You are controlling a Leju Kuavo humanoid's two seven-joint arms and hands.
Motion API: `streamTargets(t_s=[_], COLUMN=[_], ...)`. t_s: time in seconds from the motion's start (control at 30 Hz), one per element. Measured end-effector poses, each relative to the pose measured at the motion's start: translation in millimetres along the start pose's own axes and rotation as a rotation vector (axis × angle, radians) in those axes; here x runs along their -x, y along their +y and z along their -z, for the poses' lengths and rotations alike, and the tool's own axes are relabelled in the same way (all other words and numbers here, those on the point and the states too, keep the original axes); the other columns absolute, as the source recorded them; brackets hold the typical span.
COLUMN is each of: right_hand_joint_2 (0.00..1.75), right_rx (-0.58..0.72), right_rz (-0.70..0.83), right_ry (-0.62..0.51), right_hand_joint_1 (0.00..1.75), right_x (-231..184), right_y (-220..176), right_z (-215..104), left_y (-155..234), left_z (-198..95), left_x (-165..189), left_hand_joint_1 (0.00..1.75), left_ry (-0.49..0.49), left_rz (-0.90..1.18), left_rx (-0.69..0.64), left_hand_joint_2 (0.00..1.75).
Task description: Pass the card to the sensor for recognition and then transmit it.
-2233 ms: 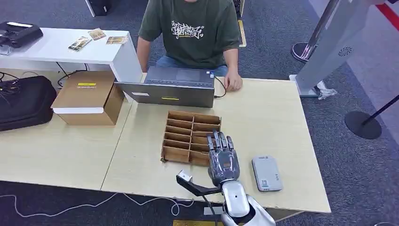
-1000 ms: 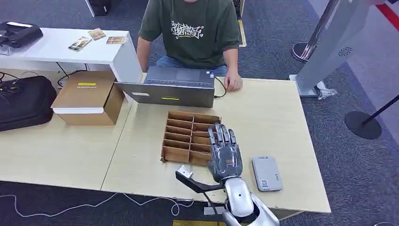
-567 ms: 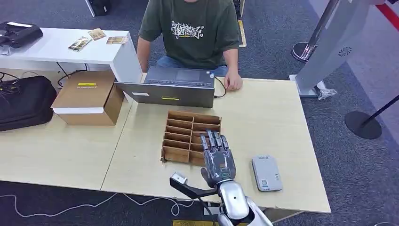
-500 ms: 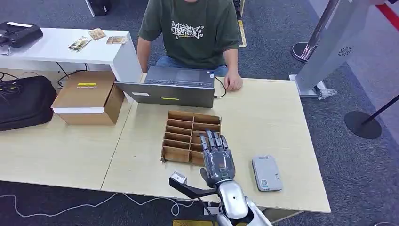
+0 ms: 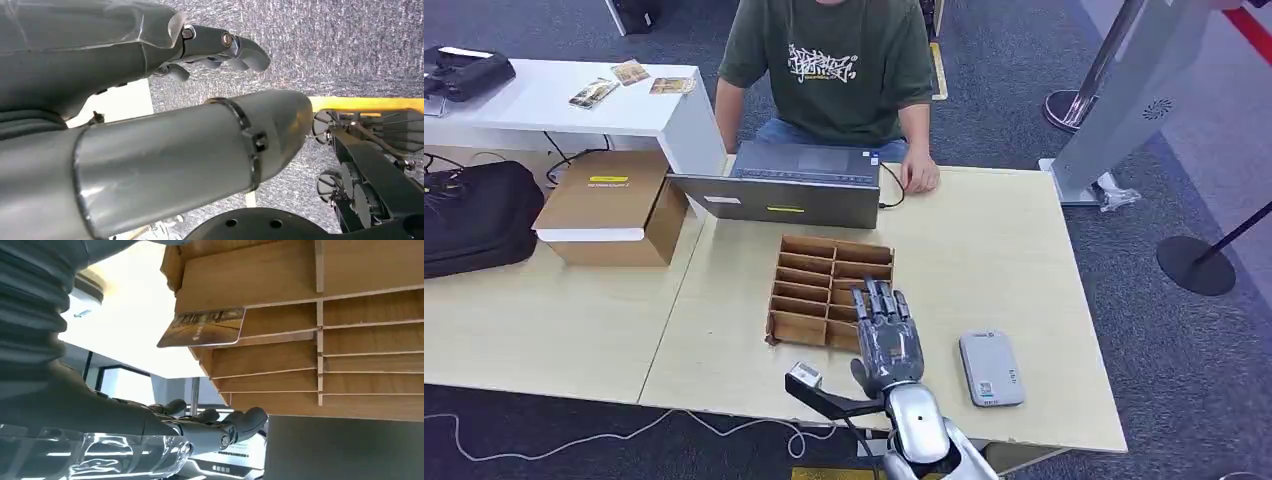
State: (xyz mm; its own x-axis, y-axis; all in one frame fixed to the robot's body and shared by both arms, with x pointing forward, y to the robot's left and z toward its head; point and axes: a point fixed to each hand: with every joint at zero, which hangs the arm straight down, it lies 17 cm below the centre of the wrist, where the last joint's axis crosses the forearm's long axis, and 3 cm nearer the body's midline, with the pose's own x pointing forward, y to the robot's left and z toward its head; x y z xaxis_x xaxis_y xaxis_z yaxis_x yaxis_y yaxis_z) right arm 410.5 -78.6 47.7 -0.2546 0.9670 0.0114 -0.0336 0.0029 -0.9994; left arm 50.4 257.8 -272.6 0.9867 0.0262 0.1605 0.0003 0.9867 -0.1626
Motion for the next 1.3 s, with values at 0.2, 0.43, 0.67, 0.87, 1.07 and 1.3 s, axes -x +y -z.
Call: streamTargets(t_s=[0.2,0.43,0.67,0.87,1.07,1.3], right_hand_joint_2=[1.75,1.75,1.75,1.75,1.75,1.75], right_rx=[-0.014,-0.017,-0.019,-0.018,-0.017,-0.020], right_rz=[-0.004,-0.003,-0.002,-0.001,0.000,0.002], right_ry=[0.002,0.007,0.013,0.015,0.017,0.018], right_hand_joint_1=[0.00,0.00,0.00,0.00,0.00,0.00], right_x=[0.6,2.9,6.0,6.8,7.8,7.7], right_y=[4.6,5.4,6.3,6.1,5.9,7.4], right_z=[-0.7,-0.4,-0.1,0.1,0.1,-1.2], left_y=[0.0,0.0,0.0,0.0,0.0,0.2], left_z=[0.0,0.0,0.0,0.0,0.0,0.0], left_x=[-0.1,-0.3,-0.2,-0.1,-0.1,0.0], left_hand_joint_1=[0.00,0.00,0.00,0.00,0.00,0.00], left_ry=[0.000,-0.001,-0.001,-0.001,0.000,0.000], left_rz=[-0.002,-0.006,-0.006,-0.005,-0.004,-0.003], left_rx=[0.000,0.000,0.000,0.000,0.000,0.000], left_hand_joint_2=[0.00,0.00,0.00,0.00,0.00,0.00])
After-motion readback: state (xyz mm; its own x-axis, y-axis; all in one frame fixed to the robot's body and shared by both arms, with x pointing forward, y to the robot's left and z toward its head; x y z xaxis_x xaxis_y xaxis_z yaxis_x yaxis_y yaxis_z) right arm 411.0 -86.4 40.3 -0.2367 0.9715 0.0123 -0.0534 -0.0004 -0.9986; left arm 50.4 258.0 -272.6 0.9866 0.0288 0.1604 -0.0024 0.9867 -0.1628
